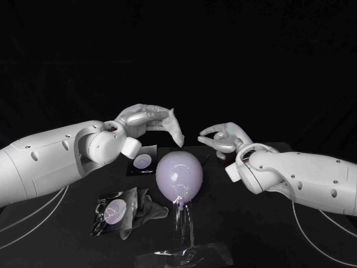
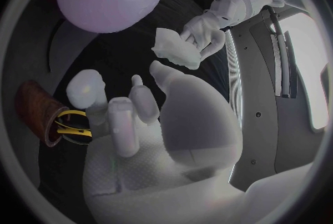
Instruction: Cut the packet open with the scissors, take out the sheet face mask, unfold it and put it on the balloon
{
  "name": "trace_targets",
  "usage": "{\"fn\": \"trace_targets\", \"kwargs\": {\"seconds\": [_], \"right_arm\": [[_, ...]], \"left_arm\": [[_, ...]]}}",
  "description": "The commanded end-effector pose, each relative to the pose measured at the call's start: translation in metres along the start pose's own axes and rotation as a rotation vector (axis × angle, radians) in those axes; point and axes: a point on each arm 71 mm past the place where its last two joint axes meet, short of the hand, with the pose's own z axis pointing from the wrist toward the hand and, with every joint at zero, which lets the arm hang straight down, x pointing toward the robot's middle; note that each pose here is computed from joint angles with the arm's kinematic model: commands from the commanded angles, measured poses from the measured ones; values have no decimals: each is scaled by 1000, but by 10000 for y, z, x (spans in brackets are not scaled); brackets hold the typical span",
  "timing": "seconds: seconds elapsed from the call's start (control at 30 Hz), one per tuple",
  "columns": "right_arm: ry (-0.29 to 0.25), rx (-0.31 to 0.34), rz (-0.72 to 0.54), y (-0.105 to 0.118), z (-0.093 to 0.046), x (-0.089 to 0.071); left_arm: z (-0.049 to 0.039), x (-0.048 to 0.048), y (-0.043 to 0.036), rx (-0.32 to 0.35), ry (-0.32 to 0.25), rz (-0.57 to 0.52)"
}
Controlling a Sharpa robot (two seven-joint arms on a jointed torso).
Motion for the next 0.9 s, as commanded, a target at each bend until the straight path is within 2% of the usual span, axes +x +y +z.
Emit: {"fn": "trace_targets", "kwargs": {"seconds": [0.03,0.47,0.67,0.77,0.9], "right_arm": [[20,-14,0,4,-1,5],[-4,-108,-24,97,-45,-27],[12,-194,-77,214,-65,-5],[26,-271,-140,311,-77,20],[34,-337,-195,397,-83,43]], "left_arm": [[7,39,-12,-20,73,-1],[-7,-17,-31,-14,100,-6],[-25,-41,-31,-15,109,-10],[-35,-48,-30,-18,119,-14],[-41,-51,-29,-19,126,-17]]}}
